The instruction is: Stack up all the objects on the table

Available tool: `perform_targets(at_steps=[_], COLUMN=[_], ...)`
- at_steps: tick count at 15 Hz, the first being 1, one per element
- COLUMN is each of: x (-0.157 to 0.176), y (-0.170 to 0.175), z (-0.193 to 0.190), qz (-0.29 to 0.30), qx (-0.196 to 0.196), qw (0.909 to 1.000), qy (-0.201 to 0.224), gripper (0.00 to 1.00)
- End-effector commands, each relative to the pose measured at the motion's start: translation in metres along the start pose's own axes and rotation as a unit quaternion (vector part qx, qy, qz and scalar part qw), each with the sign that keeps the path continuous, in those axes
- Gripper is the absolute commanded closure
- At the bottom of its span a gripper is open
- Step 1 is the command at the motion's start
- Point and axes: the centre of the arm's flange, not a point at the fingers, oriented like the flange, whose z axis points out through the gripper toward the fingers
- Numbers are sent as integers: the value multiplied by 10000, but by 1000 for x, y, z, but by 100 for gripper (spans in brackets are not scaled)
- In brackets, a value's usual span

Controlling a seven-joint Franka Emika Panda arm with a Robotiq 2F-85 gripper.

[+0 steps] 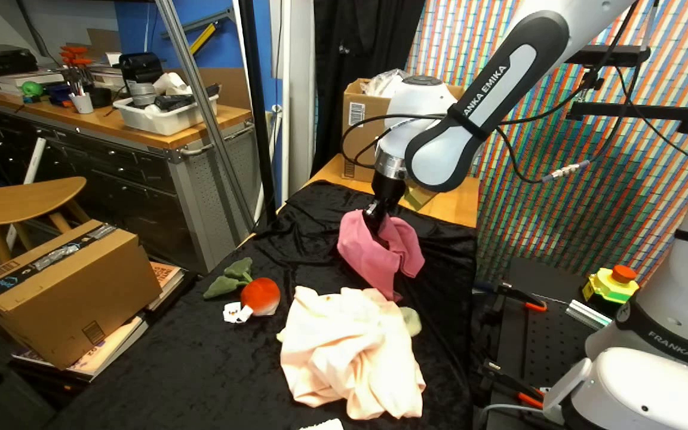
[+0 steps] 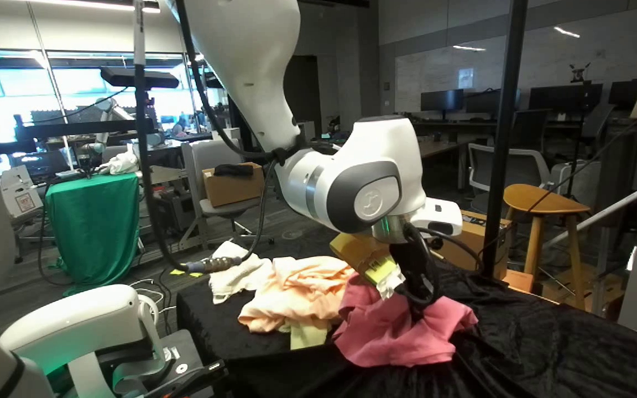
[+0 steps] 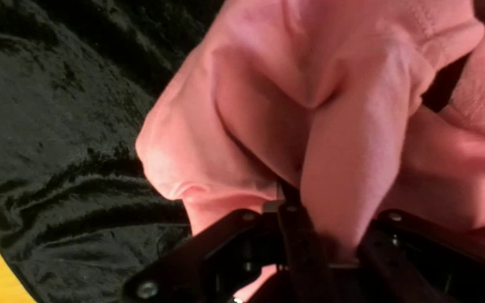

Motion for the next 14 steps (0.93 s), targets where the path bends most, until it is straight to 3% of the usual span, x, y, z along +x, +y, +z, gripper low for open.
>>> perform_targets(at_steps=[1, 4, 9, 10, 11, 14], x=[-7, -20, -47, -50, -51, -54], y=[-26, -62, -119, -125, -128, -131], z=[-20, -18, -4, -3, -2, -3], qz=[-670, -1340, -2419, -2512, -2577, -2706], qx=[114, 200, 283, 299, 285, 342], qw=[9977, 9907, 9693, 9667, 9649, 9610], qy=[-6, -101, -339, -396, -424, -462], gripper=[96, 96, 94, 85, 65, 44])
